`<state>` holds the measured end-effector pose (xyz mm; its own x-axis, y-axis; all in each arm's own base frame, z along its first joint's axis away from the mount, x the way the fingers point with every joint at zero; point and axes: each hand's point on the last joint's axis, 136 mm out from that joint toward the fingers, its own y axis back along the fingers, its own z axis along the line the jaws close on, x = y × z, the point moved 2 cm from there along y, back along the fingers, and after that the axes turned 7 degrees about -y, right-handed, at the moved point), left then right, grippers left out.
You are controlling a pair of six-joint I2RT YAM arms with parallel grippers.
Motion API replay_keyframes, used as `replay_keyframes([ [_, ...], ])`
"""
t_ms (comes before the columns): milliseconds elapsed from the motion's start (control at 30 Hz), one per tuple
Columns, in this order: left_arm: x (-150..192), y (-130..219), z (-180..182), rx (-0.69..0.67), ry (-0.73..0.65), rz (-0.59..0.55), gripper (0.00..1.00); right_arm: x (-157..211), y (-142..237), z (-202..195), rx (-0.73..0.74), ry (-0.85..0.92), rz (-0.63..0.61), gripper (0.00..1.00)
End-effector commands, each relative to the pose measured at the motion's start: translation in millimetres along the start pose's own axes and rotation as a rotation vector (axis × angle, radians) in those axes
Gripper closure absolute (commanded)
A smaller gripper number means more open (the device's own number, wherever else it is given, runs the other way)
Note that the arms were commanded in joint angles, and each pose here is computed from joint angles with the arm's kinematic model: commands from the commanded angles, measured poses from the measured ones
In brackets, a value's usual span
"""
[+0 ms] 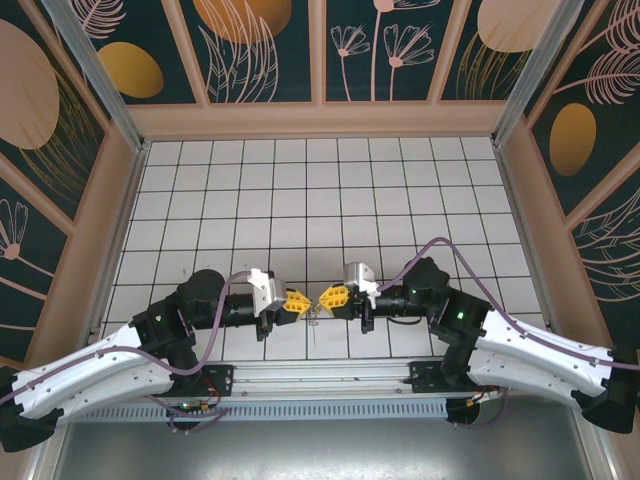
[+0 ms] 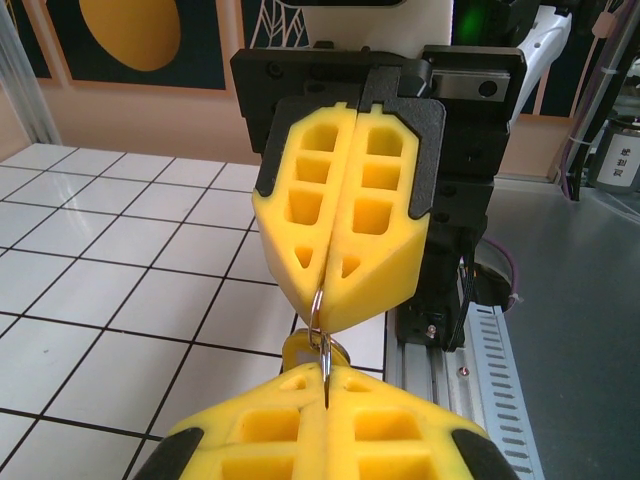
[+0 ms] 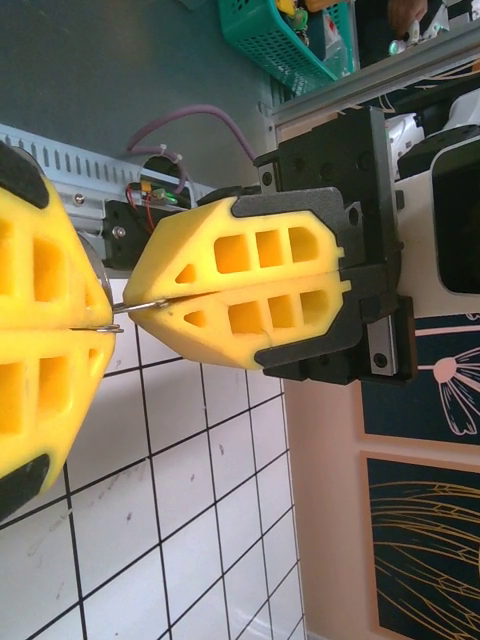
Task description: Put the keys on the keyring
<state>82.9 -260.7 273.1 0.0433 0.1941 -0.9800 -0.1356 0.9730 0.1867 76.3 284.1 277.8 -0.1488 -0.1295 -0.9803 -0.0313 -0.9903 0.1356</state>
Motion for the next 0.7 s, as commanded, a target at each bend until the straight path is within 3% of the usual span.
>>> replay_keyframes([
  [0, -15.7, 3.5, -0.6, 0.002, -0.037, -0.063, 1.00, -7.0, -0.1, 1.2, -0.017, 0.001, -0.034, 1.00],
  [667, -16.8, 10.9, -10.8, 0.059, -0.060, -0.013, 1.00, 5.2, 15.3, 10.8, -0.043, -0.001, -0.031, 1.00],
])
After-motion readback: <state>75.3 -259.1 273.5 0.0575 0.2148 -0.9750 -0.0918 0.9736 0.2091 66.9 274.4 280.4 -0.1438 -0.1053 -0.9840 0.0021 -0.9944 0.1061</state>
